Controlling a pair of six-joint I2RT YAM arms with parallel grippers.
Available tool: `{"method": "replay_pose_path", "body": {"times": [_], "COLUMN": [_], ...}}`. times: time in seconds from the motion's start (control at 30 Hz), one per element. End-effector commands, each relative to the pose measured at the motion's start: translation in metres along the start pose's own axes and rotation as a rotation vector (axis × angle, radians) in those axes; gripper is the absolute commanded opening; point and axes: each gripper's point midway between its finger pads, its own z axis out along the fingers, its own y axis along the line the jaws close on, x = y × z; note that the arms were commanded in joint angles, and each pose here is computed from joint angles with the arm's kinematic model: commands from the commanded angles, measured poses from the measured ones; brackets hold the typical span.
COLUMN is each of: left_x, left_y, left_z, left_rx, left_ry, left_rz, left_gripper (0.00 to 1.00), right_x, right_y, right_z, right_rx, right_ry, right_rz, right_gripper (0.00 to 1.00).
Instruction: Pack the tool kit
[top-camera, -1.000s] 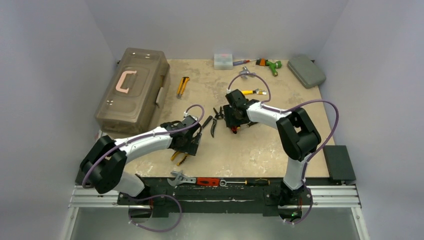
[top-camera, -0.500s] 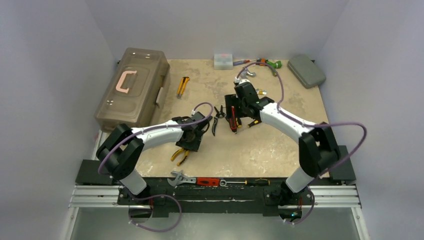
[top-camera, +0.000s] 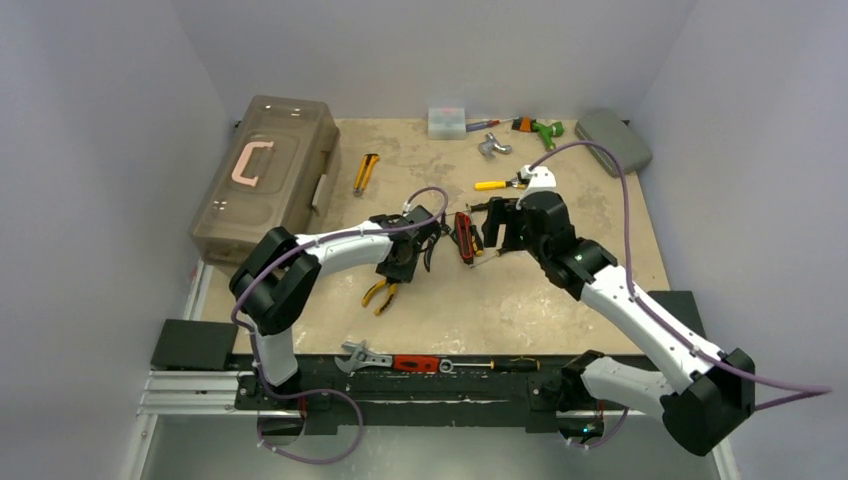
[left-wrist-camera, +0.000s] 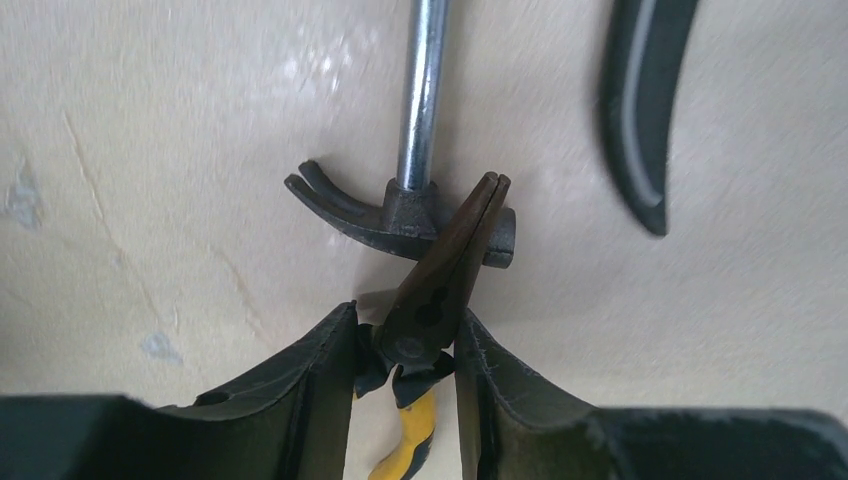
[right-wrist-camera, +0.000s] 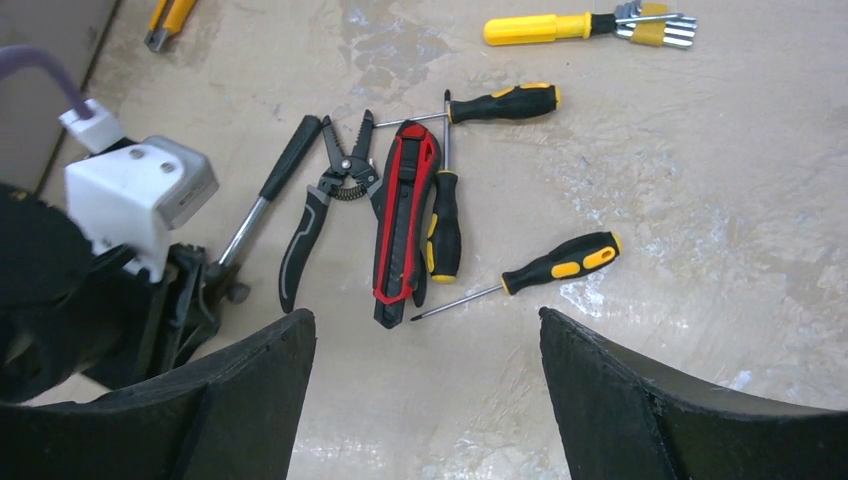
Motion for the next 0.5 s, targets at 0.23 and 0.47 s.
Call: {"method": "replay_pose_path", "body": {"times": [0.23,0.47], "left_x": [-0.076,-0.119], "left_y": [-0.076,-0.100], "left_z": [0.017,-0.006], "left_rx": [0.212,0.288], "left_ry": [-0.084,-0.128], "left_rz": [-0.037,-0.048], "left_gripper": [0.06,0.19], "right_x": [-0.011,-0.005], "right_y": [-0.023,-0.020], "right_z": [-0.035,-0.036], "right_rx": [0.047,0.017], "right_ry": [-0.135,-0.138], "right_rz": [0.057,0.093], "right_gripper": [0.79,0.80]}}
